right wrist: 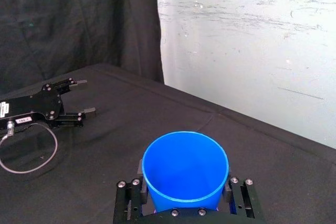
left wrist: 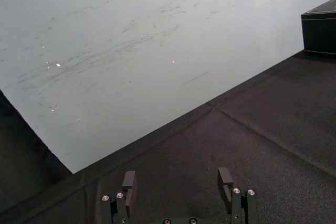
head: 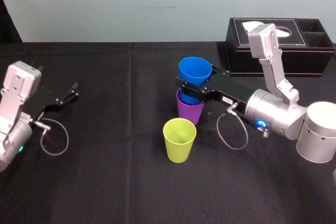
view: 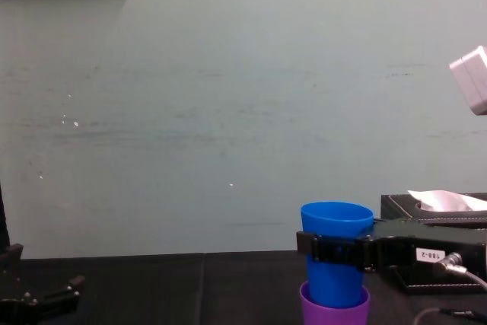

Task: Stack the three plastic cups sequentially using one hand.

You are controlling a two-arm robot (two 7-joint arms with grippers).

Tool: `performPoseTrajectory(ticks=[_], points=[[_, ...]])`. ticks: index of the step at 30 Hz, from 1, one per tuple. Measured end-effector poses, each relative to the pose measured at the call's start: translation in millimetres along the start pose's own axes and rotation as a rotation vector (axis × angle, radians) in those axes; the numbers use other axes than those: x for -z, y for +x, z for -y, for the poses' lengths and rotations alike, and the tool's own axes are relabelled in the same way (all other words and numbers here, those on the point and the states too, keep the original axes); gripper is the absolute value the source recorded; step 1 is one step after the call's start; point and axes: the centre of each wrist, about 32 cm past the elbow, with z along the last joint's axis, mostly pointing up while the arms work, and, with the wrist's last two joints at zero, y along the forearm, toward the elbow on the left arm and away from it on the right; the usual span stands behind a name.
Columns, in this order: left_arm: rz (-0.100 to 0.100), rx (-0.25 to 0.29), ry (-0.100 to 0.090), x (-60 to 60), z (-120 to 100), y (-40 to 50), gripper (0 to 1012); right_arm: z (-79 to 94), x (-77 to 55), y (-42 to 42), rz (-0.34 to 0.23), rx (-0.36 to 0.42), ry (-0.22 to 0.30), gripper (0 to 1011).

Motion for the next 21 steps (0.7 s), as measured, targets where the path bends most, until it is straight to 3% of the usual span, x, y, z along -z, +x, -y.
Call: performPoseTrajectory(ticks=[9,21], points=[[0.000,0.000,0.000,0.0,0.0,0.0,1011,0.2,-0.5,-0.2,-0.001,0.000,-0.002,997],[0.000,0.000,0.000,0.0,0.0,0.0,1011,0.4,-0.7,-0.3,-0.003,0.003,-0.002,1003]])
